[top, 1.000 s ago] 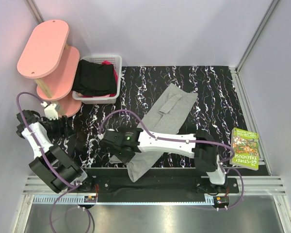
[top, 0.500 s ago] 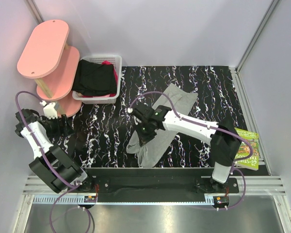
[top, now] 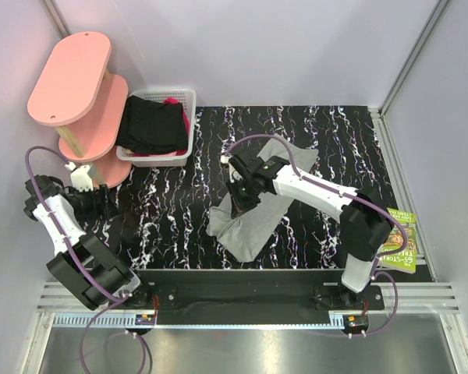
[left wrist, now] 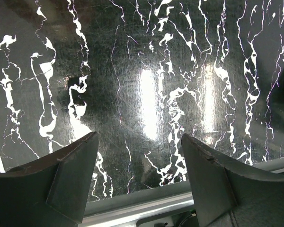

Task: Fold and stack the t-shirts
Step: Fold the folded rectangular tshirt in 1/3 of the way

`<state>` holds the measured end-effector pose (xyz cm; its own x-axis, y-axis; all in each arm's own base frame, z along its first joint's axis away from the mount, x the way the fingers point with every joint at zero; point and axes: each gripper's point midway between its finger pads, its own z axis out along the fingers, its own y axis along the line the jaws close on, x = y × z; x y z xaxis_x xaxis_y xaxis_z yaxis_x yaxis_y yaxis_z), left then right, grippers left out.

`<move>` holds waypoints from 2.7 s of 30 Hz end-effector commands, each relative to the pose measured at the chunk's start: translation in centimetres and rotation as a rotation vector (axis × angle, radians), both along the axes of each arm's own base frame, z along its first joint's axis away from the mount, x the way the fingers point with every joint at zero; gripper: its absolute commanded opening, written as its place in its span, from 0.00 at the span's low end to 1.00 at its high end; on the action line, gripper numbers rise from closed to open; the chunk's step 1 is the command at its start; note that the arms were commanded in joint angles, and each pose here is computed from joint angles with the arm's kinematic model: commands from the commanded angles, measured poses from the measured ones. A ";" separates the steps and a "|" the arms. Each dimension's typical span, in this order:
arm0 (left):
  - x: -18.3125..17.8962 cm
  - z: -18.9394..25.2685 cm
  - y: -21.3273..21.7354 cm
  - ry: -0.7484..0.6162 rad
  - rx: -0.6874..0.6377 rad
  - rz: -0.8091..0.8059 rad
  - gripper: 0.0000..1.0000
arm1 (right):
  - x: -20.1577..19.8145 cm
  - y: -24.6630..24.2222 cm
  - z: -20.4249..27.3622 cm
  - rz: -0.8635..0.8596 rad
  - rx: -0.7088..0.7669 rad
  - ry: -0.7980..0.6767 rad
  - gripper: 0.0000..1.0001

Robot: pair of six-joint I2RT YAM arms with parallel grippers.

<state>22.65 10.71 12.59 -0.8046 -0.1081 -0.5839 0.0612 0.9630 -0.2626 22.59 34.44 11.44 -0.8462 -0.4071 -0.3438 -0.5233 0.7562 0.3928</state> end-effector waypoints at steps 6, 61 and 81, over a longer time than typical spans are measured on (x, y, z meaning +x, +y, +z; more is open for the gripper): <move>0.5 1.4 -0.2 -0.052 0.015 -0.048 0.76 | 5.2 -3.3 0.5 -0.104 0.012 -0.071 0.00; 0.1 4.1 -10.2 -0.073 0.095 -0.346 0.80 | 8.5 -1.3 5.8 -0.247 0.004 -0.285 1.00; 1.5 5.0 -10.6 -0.069 0.123 -0.355 0.80 | 3.1 2.7 -1.9 -0.154 0.091 -0.054 1.00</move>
